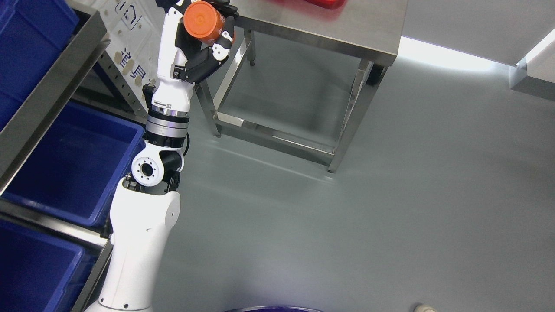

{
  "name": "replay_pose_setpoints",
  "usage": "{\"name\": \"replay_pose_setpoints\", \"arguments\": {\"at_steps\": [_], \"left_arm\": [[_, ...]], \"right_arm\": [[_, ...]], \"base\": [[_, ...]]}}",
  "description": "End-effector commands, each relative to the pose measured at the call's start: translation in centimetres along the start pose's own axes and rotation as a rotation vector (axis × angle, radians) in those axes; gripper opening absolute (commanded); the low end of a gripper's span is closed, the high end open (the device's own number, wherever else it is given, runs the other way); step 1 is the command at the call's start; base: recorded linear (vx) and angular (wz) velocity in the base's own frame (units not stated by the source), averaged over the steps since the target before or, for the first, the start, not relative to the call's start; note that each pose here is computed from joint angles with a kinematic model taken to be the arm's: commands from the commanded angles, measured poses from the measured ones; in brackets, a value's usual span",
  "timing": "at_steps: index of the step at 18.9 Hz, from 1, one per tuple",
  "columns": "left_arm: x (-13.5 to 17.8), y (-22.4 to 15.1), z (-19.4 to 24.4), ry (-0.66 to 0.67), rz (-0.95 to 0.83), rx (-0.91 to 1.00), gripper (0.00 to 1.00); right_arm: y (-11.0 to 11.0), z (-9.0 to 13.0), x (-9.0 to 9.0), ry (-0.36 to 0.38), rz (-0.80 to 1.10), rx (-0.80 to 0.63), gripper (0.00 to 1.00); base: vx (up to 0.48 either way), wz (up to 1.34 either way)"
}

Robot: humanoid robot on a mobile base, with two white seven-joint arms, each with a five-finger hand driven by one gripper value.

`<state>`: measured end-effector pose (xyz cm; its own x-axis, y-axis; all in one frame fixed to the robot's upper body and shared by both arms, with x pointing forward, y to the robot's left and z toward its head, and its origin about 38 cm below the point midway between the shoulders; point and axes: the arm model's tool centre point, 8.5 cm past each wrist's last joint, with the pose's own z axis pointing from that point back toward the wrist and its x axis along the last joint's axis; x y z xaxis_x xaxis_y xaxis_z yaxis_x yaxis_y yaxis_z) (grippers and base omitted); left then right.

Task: Grab orange capacitor from left shelf to right desk
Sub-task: 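Hold the capacitor raised in the left hand while turning toward the steel table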

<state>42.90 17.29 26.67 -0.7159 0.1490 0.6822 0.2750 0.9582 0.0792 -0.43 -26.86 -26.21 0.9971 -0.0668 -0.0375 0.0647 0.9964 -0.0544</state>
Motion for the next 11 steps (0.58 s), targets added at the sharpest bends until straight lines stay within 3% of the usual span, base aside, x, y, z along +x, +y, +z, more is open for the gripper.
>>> {"name": "replay_pose_setpoints", "arguments": {"at_steps": [1, 11], "left_arm": [[0.0, -0.5, 0.0, 0.002, -0.004, -0.031, 0.04], [-0.2, -1.8, 0.0, 0.007, 0.014, -0.058, 0.04]], "right_arm": [[-1.1, 0.0, 1.3, -0.034, 0.053, -0.019, 1.00], [-1.1, 0.0, 1.3, -0.034, 0.053, -0.019, 1.00]], "base": [[0.392, -0.15], [0.465, -0.04]]}}
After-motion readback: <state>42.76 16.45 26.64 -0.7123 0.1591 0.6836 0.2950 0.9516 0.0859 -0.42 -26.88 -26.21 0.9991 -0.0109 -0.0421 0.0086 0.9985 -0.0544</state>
